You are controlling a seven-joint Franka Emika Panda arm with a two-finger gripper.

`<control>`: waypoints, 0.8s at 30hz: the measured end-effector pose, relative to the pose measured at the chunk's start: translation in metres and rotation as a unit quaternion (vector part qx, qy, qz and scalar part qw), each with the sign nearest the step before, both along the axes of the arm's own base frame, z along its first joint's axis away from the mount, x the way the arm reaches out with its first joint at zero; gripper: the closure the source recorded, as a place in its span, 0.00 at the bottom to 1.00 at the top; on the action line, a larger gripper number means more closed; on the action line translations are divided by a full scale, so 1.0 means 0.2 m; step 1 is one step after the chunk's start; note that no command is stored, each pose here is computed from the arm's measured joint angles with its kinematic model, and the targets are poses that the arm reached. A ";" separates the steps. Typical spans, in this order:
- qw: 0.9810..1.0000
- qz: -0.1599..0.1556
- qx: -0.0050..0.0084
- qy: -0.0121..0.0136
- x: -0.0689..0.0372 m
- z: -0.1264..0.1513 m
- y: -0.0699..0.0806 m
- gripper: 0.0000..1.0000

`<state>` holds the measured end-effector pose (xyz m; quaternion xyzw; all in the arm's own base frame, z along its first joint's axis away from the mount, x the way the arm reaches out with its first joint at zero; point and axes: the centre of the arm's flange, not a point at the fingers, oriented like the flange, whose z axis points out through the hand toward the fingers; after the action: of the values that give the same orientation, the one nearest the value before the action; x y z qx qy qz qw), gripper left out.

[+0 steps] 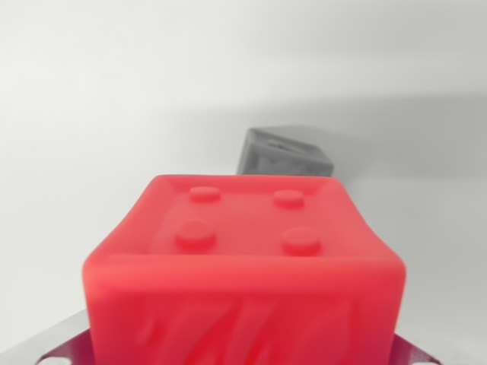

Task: Destack cube

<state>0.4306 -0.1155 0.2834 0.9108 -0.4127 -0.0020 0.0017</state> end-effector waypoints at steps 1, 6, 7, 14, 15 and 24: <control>1.000 0.006 0.000 0.000 0.00 0.00 0.01 1.00; 0.999 0.034 0.000 0.000 0.02 -0.02 0.04 1.00; 0.999 0.040 0.000 0.000 0.03 -0.02 0.04 1.00; 0.997 0.079 0.000 0.000 0.05 -0.05 0.09 1.00; 0.996 0.085 0.000 0.000 0.06 -0.05 0.09 1.00; 0.991 0.136 0.000 0.000 0.09 -0.09 0.15 1.00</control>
<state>0.4491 -0.0864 0.2657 0.9586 -0.2846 -0.0019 0.0016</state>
